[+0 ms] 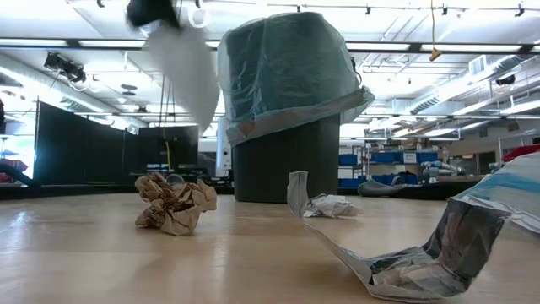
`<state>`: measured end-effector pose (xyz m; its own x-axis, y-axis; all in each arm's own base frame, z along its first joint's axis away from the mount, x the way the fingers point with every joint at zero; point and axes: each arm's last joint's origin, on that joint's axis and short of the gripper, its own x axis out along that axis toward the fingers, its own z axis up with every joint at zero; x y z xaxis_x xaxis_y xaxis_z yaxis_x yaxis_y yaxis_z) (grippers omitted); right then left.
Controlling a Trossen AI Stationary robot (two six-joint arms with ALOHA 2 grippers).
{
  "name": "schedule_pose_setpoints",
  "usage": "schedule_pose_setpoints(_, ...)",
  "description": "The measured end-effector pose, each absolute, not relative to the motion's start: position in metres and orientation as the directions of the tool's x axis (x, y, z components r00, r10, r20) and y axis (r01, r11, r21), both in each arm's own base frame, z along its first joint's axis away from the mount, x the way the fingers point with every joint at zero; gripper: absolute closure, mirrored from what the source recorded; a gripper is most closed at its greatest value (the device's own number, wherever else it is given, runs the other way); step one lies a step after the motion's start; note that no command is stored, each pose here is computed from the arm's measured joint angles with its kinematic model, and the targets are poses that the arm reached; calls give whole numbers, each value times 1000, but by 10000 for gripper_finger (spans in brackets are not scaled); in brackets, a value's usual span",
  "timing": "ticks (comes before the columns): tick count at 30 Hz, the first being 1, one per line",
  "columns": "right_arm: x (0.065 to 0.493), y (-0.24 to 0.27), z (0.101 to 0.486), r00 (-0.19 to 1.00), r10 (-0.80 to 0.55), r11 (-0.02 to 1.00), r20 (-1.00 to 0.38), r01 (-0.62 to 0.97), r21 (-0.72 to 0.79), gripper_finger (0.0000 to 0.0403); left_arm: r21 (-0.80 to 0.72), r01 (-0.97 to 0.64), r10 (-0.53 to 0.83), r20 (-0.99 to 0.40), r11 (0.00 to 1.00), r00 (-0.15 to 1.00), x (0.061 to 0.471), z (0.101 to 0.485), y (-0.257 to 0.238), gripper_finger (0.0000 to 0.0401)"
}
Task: Place trash/remove bag and relplace
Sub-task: Put the white wipes into the trash bin
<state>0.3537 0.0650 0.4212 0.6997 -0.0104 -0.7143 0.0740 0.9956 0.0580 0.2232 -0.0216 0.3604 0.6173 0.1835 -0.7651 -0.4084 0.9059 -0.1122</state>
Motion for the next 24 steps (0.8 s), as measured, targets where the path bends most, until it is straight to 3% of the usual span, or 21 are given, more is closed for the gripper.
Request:
schedule_pose_setpoints(7, 349, 77, 420, 681, 0, 995, -732, 74, 69, 329, -55, -352, 292, -447, 934, 845, 214, 456, -7, 400)
schedule_pose_setpoints(14, 345, 89, 418, 662, 31, 992, -749, 73, 105, 329, -62, -420, 403, -187, 905, 896, 226, 487, 16, 400)
schedule_pose_setpoints(24, 335, 112, 416, 632, 56, 978, -773, 120, 170, 329, 27, -458, 440, -331, 888, 835, 297, 442, 41, 396)
